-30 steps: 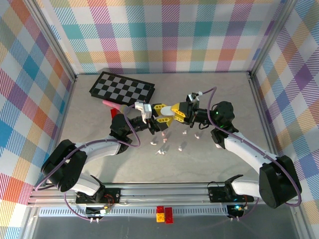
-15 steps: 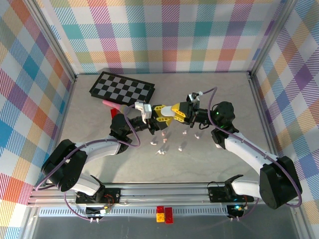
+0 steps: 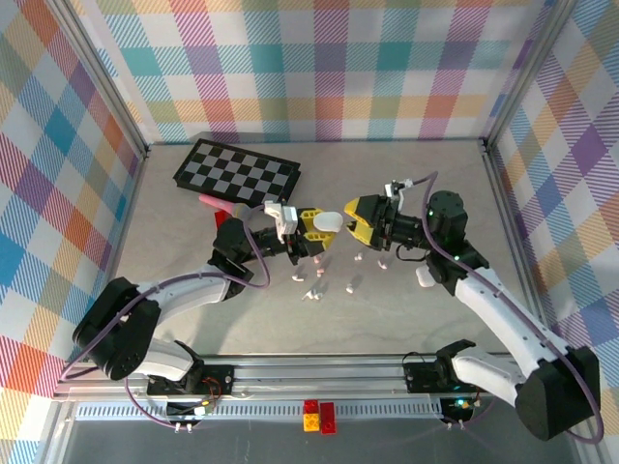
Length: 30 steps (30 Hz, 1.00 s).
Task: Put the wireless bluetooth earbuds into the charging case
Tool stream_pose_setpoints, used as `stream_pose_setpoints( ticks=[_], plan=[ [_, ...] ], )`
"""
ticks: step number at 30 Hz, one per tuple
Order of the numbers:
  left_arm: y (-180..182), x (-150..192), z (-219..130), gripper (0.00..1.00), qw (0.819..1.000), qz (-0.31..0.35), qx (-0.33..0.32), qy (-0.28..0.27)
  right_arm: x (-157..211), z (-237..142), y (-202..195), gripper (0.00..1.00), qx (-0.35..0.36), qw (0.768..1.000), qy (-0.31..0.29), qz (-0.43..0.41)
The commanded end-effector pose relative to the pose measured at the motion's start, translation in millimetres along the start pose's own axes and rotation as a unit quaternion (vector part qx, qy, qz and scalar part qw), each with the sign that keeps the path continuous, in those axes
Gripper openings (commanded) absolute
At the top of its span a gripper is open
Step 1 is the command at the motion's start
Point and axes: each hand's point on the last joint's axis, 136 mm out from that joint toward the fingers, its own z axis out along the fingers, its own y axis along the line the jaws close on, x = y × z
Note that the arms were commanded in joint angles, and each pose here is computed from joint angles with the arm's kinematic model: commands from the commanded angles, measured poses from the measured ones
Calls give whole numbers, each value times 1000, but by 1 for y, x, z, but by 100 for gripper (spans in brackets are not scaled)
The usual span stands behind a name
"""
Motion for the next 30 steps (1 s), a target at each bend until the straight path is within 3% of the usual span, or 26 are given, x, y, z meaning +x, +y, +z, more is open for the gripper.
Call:
stream_pose_setpoints(
  ticks=[1,5,11,19,30],
  plan=[
    [-5,-10,-3,35,1000,18,14,3,4,-16,-20,78,109,988,4,-109],
    [-5,-13,-2,34,1000,5,16,4,10,-26,-7,81,131,966,32,-220],
    [-7,-20,-1,34,1000,-9,26,-5,14,-47,7,82,184,907,52,-376],
    [-8,-18,3,31,999,-16,39,1,18,-25,22,85,220,827,71,-513],
    [-10,-24,3,31,999,-12,43,-2,-2,-9,30,85,240,804,33,-543]
  ],
)
